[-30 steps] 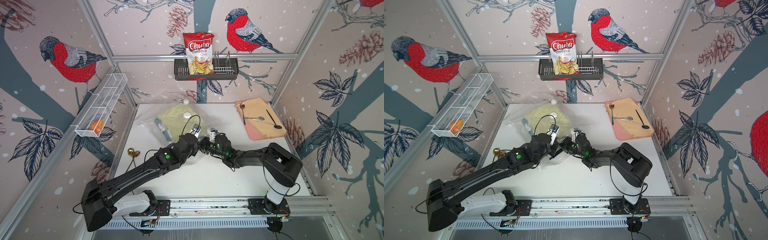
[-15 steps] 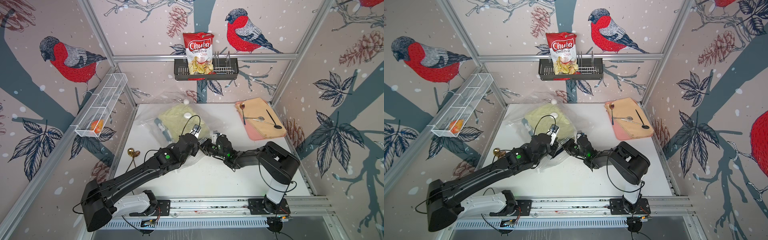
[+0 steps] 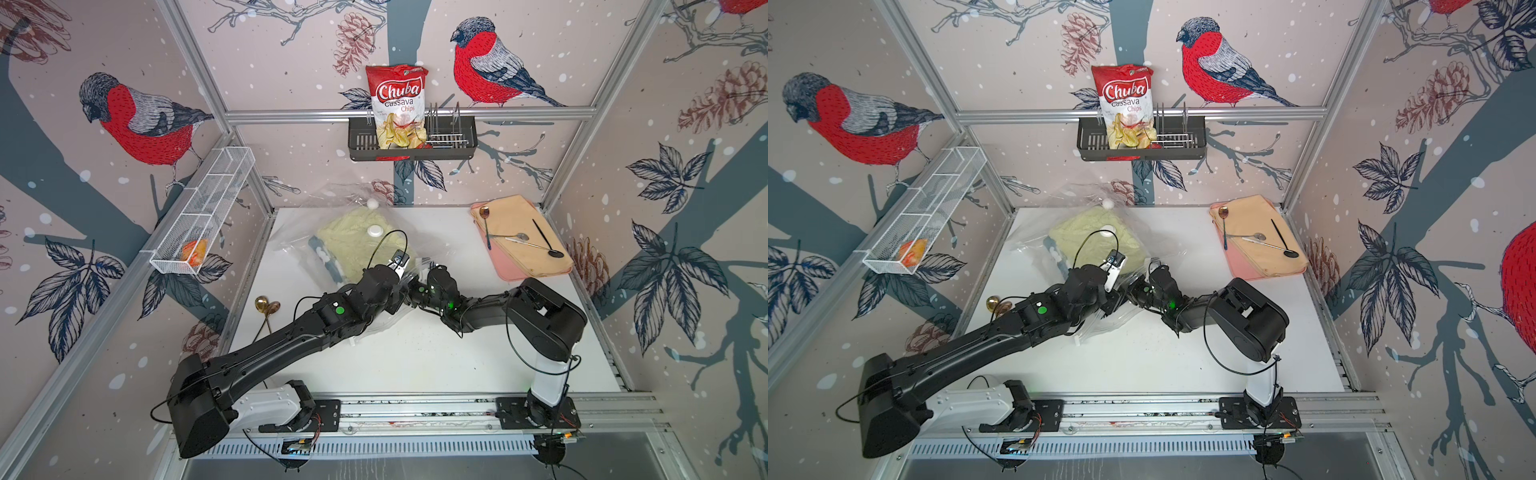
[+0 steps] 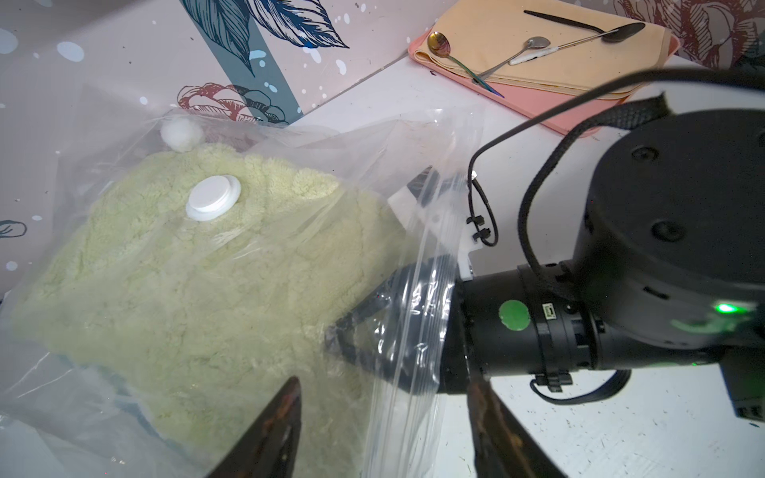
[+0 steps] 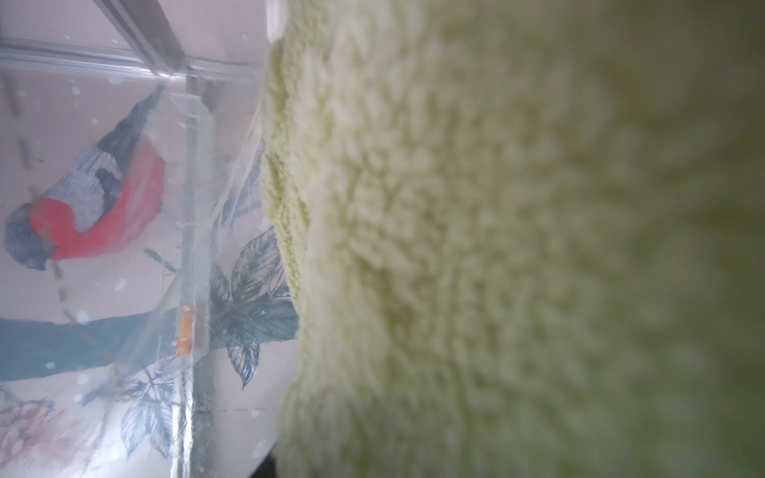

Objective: Take the blanket out of the vacuum bag
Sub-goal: Take out the blanket from the vacuum bag.

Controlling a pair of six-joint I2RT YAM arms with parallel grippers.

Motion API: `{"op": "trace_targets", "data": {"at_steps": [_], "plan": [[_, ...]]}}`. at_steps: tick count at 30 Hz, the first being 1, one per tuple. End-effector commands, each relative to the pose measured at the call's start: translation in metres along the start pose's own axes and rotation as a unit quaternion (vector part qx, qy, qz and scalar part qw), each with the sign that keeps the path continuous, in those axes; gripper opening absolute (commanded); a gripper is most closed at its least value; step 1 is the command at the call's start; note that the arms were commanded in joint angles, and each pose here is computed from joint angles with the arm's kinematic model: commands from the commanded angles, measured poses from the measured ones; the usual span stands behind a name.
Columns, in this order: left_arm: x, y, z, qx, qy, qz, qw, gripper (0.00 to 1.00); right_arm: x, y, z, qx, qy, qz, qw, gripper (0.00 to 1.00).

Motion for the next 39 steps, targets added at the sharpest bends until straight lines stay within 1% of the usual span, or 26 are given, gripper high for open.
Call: {"op": "trace_targets", "data": {"at_steps": [1, 3, 6, 7, 9, 14, 16, 18, 21, 22, 24, 25, 28, 31, 35, 39], "plan": [[-0.007, 0.003, -0.01, -0.032, 0.019, 0.024, 0.999, 0.7, 0.0, -0.002, 0.013, 0.025, -0.007, 0.0, 1.0, 0.45], [-0.013, 0.008, -0.015, -0.045, 0.028, 0.04, 0.998, 0.71, 0.001, -0.004, 0.014, 0.028, -0.005, -0.001, 1.0, 0.44], [-0.029, 0.018, -0.022, -0.054, 0.041, 0.078, 0.995, 0.71, 0.001, -0.005, 0.015, 0.033, -0.003, 0.0, 0.999, 0.43], [-0.022, 0.019, -0.02, -0.048, 0.038, 0.078, 0.995, 0.7, 0.001, -0.005, 0.015, 0.034, -0.002, 0.0, 0.999, 0.43], [-0.027, 0.025, -0.015, -0.025, 0.04, 0.094, 0.994, 0.66, 0.001, -0.006, 0.016, 0.038, 0.0, 0.001, 0.999, 0.42], [-0.037, 0.033, -0.007, 0.024, 0.042, 0.123, 0.991, 0.45, 0.004, -0.01, 0.018, 0.046, 0.005, -0.001, 0.999, 0.41], [-0.04, 0.037, -0.007, 0.028, 0.044, 0.13, 0.99, 0.37, 0.004, -0.012, 0.02, 0.049, 0.005, -0.001, 0.999, 0.4], [-0.041, 0.039, -0.009, 0.024, 0.045, 0.138, 0.989, 0.32, 0.005, -0.013, 0.022, 0.053, 0.005, -0.002, 0.999, 0.39], [-0.046, 0.044, -0.008, 0.033, 0.049, 0.154, 0.986, 0.21, 0.005, -0.013, 0.025, 0.057, 0.004, -0.001, 0.998, 0.38], [-0.047, 0.045, -0.008, 0.034, 0.051, 0.158, 0.985, 0.16, 0.005, -0.013, 0.026, 0.059, 0.003, 0.0, 0.998, 0.37], [-0.046, 0.046, -0.005, 0.048, 0.051, 0.163, 0.984, 0.03, 0.004, -0.013, 0.027, 0.06, 0.002, 0.002, 0.998, 0.37], [-0.045, 0.045, -0.001, 0.061, 0.05, 0.164, 0.983, 0.0, 0.004, -0.013, 0.026, 0.061, 0.003, 0.002, 0.998, 0.37], [-0.04, 0.039, 0.01, 0.092, 0.04, 0.153, 0.983, 0.0, 0.004, -0.014, 0.024, 0.061, 0.006, 0.003, 0.998, 0.37], [-0.031, 0.028, 0.021, 0.113, 0.023, 0.125, 0.985, 0.0, 0.003, -0.016, 0.021, 0.062, 0.011, 0.002, 0.998, 0.38], [-0.019, 0.015, 0.036, 0.113, -0.019, 0.075, 0.991, 0.0, 0.003, -0.015, 0.021, 0.066, 0.015, 0.004, 0.998, 0.46], [-0.008, 0.005, 0.047, 0.108, -0.046, 0.033, 0.993, 0.0, 0.003, -0.01, 0.024, 0.067, 0.012, 0.007, 0.998, 0.47]]}}
Point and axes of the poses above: each gripper's point midway between its finger pads, its own y axis out along the fingers, its own z axis along the line the jaws close on, x = y × z, the point moved 4 cm from there along -y, back along the fingers, and after that the axes turned 11 degrees about y, right-handed, at the moved point
